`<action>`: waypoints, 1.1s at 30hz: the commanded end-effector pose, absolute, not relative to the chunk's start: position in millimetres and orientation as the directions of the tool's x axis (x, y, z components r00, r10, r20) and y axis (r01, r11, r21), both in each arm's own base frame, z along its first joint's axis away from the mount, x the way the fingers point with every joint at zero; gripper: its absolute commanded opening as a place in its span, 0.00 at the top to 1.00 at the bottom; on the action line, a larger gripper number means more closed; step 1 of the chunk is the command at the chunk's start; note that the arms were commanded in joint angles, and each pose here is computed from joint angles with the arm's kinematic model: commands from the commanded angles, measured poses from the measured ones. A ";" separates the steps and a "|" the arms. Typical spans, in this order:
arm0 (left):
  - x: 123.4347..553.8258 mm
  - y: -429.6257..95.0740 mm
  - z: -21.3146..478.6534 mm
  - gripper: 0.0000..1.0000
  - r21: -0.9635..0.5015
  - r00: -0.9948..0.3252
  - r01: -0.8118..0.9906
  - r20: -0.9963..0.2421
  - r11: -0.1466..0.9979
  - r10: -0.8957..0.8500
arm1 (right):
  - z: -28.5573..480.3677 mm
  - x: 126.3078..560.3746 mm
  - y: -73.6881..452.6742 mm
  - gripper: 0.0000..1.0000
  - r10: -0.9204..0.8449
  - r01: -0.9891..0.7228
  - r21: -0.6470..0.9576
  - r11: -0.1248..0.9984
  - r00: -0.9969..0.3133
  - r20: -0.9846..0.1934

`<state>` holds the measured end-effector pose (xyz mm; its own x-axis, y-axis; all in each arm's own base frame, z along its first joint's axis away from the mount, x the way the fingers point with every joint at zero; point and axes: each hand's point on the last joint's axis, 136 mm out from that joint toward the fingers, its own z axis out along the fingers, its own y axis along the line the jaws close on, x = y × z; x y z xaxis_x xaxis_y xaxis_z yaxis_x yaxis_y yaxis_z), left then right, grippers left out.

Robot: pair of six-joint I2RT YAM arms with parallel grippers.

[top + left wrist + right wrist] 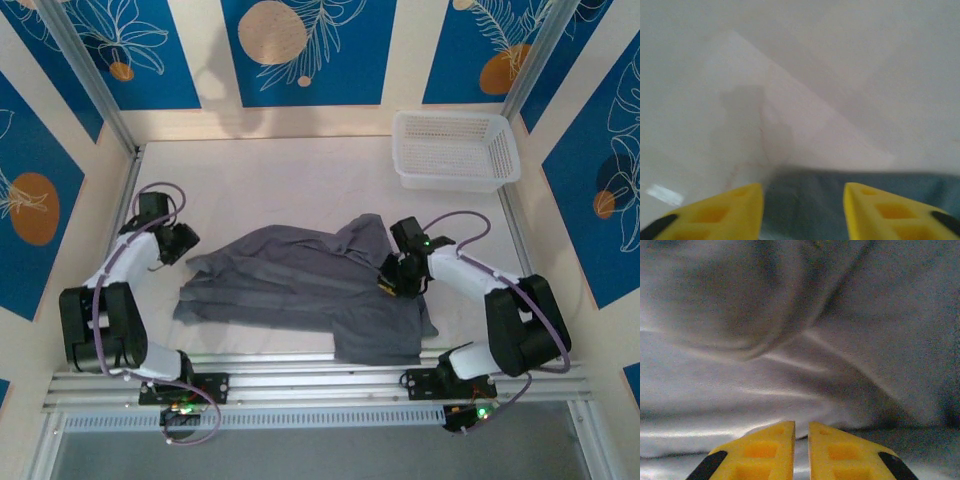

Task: Fold the inside-out t-shirt
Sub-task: Smooth out the T-shirt at the center of the table.

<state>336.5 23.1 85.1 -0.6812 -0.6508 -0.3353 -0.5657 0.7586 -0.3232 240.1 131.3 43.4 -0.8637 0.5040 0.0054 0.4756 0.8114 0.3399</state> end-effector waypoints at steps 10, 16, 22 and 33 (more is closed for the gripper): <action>305.9 -62.9 122.5 0.43 -0.220 -0.790 -0.294 -0.492 0.930 -0.366 | 110.1 314.4 130.6 0.41 0.220 0.121 0.299 0.947 -0.920 -0.324; 303.7 -99.9 117.4 0.42 -0.200 -0.835 -0.178 -0.488 0.963 -0.256 | 79.2 334.9 111.5 0.27 0.099 0.123 -0.068 0.990 -0.953 -0.288; 301.9 -106.6 110.9 0.42 -0.176 -0.851 -0.151 -0.477 0.973 -0.218 | 58.6 336.7 138.6 0.24 0.020 0.023 -0.009 1.000 -0.978 -0.206; 299.9 -109.9 118.6 0.42 -0.180 -0.855 -0.112 -0.483 0.977 -0.187 | 101.5 362.2 215.0 0.23 -0.159 -0.184 0.029 0.982 -0.910 -0.382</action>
